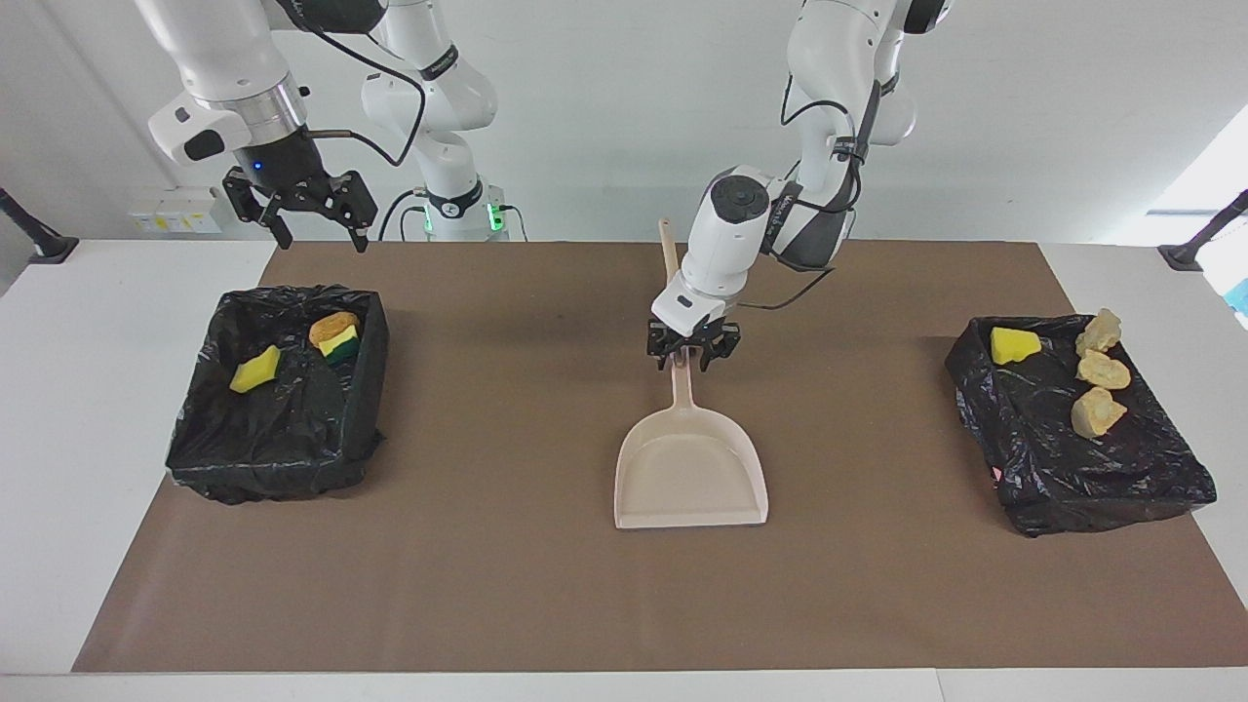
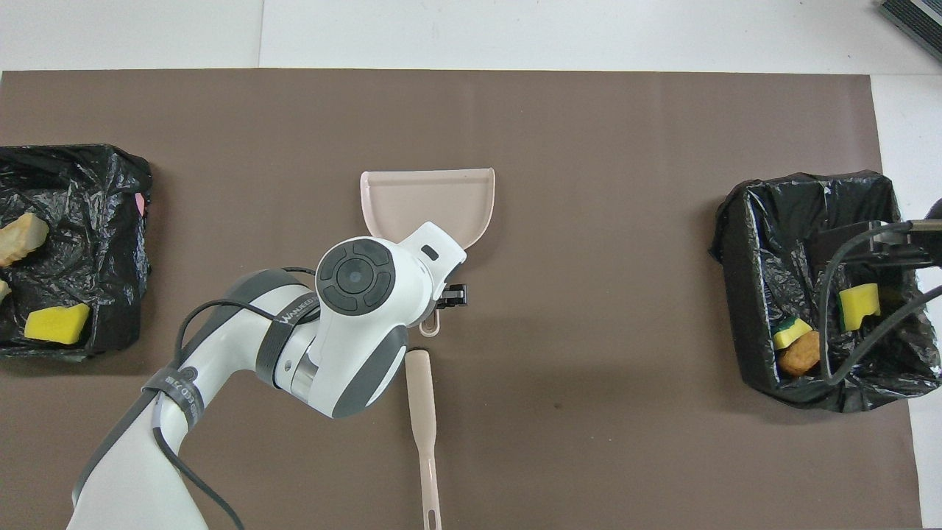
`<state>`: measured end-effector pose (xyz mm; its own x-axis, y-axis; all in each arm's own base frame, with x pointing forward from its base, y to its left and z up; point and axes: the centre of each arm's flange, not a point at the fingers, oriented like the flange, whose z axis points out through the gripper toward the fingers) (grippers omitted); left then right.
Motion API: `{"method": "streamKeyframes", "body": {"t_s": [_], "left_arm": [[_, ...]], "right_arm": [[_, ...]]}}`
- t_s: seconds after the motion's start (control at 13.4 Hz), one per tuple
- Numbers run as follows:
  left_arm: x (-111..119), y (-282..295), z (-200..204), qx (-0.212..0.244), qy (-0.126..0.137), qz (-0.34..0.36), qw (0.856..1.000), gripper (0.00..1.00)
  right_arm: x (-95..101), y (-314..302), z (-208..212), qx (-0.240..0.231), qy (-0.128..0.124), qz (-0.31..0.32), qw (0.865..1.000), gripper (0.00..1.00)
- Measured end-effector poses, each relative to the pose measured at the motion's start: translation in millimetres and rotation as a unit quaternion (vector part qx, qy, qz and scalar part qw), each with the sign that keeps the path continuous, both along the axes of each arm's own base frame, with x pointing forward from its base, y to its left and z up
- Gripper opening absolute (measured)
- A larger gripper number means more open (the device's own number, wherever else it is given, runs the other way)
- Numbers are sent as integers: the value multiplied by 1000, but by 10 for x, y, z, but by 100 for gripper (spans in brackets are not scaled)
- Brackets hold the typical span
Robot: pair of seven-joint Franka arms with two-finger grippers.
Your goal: Sweep and dump trash in bin
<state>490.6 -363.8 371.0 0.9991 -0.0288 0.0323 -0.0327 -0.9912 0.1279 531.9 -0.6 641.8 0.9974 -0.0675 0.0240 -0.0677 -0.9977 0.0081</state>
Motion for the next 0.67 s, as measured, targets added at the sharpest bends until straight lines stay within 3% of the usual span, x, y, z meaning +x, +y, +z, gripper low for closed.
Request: {"method": "streamKeyframes", "body": {"t_s": [0.07,0.15,0.45,0.67], "left_arm": [[52,39,40,-2,-4,5,1000,98],[135,112,98,-4,-9,14,1000,100],[500,548,448,-16,-40,32,999,100],[638,1100,891,-10,-53,17,998,100]], "right_arm": [[0,0,1,0,0,0,1000,100],[0,0,1,0,0,0,1000,100],[-1,1,1,0,0,0,1000,100],[-1,1,1,0,0,0,1000,100]]}}
